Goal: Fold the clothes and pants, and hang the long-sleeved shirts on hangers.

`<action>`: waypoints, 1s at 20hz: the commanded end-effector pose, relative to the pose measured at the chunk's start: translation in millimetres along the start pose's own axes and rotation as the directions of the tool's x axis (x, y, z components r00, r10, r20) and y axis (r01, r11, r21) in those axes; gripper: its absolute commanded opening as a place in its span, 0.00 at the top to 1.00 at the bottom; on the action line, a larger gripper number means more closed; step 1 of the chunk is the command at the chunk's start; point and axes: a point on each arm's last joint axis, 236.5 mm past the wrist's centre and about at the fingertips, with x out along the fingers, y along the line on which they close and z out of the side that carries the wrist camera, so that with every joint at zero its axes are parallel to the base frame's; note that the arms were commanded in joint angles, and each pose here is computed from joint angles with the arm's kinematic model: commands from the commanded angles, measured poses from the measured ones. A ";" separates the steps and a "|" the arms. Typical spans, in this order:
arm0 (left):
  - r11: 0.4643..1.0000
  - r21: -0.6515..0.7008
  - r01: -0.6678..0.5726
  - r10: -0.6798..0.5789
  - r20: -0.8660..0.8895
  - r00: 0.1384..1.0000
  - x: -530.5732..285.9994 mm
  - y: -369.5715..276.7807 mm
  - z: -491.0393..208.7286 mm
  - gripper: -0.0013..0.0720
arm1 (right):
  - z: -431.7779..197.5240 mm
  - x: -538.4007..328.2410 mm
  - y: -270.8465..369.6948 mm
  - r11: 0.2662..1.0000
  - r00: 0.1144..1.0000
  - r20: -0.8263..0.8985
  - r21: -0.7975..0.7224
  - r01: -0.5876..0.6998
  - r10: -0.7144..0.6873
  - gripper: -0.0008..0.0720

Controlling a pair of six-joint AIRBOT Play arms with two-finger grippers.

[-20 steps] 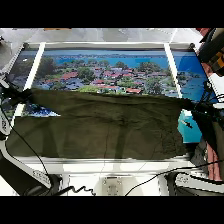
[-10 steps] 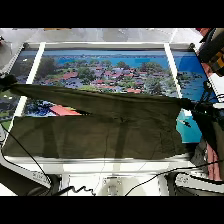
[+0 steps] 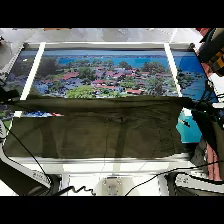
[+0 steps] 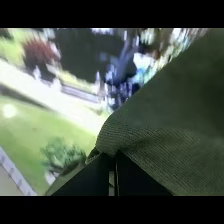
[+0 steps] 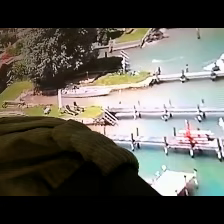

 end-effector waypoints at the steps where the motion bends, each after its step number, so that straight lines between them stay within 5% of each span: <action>1: 0.999 0.037 -0.002 0.005 -0.089 0.996 21.0 -2.3 -17.1 0.51 | 2.2 4.8 10.5 1.000 1.000 0.007 -0.025 -0.003 0.003 0.95; 2: 0.998 0.060 0.001 0.005 -0.094 0.996 23.1 -2.8 -17.9 0.15 | 4.3 6.4 13.1 0.999 1.000 0.015 -0.033 0.001 -0.001 0.95; 3: 0.998 0.062 0.000 0.006 -0.094 0.996 23.1 -2.6 -17.9 0.11 | 7.2 8.1 15.1 0.999 1.000 0.027 -0.042 0.009 -0.008 0.95; 10: 0.997 -0.009 0.076 -0.076 -0.229 0.970 33.2 -1.5 -49.9 0.20 | 12.7 13.1 24.6 0.997 0.999 0.051 -0.071 0.021 -0.017 0.95; 12: 0.986 -0.054 0.160 -0.168 -0.221 0.961 37.9 -13.1 -48.5 0.32 | 13.7 13.0 23.6 0.997 0.998 0.055 -0.071 0.025 -0.022 0.95; 20: 0.975 -0.064 0.213 -0.216 -0.055 0.975 55.3 -24.4 -8.2 0.32 | 13.8 13.0 23.4 0.997 0.998 0.056 -0.071 0.026 -0.022 0.95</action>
